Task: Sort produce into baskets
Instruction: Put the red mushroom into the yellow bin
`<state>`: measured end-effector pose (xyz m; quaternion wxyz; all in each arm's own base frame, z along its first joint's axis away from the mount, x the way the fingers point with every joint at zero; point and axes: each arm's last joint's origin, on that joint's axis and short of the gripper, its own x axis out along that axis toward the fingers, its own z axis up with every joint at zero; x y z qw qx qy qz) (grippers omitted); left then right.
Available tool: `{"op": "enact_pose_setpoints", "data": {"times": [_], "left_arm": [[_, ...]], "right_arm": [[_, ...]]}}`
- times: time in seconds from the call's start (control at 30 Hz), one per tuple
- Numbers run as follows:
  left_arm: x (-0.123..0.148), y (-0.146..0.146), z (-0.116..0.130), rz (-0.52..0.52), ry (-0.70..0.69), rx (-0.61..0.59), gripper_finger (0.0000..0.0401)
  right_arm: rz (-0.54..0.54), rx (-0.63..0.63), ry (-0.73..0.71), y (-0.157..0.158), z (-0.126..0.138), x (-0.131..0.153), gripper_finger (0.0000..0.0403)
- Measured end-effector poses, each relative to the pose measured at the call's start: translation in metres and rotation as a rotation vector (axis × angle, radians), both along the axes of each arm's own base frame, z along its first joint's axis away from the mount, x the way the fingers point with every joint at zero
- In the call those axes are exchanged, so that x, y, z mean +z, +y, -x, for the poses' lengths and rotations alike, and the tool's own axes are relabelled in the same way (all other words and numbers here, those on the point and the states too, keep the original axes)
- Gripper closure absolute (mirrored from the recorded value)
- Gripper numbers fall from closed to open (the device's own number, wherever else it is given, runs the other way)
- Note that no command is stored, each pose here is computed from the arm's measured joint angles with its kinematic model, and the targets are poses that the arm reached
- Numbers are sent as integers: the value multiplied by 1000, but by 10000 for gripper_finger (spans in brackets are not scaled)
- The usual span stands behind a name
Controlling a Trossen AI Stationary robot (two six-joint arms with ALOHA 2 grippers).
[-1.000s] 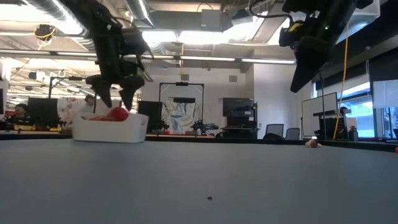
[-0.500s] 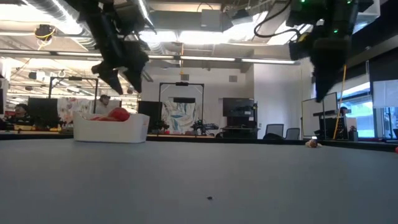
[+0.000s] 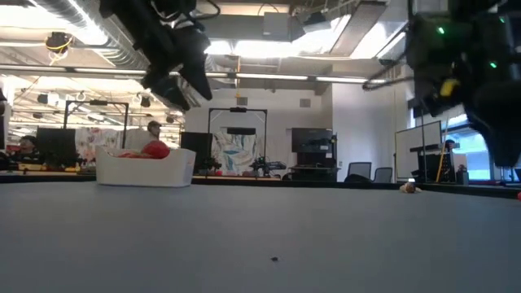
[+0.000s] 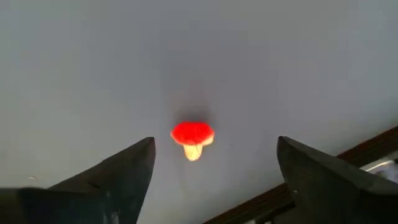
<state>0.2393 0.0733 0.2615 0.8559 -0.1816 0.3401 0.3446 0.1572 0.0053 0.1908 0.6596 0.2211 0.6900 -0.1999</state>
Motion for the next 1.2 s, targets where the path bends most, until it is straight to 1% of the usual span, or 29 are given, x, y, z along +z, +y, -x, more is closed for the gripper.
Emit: {"op": "enact_pose_setpoints", "data": {"times": [0.1,0.27,0.4,0.53,0.63,0.87,0.93,1.03,1.2], "left_arm": [[2,-7,-4,-8,-32,-29,13],[4,-14,-8,-13,-53,-57,13],[4,-17,-9,-12,-58,-70,13],[4,-20,-9,-4,-63,-73,13],[4,-20,-9,-4,-63,-73,13],[4,-20,-9,0,-67,-67,13],[4,-20,-9,1,-67,-67,13],[4,-23,-10,15,-78,-61,13],[2,-37,-16,17,-85,-118,13]], "right_arm": [[-23,-32,28,3,6,-14,94],[-37,-80,25,3,11,-29,134],[-47,-90,28,3,14,-39,159],[-80,-88,6,4,15,-45,191],[-100,-85,11,5,16,-46,227],[-106,-54,12,5,16,-46,339],[-106,-43,7,5,16,-44,361],[-109,-33,-31,5,9,-36,375],[-121,32,-133,17,-7,-11,366]]}}
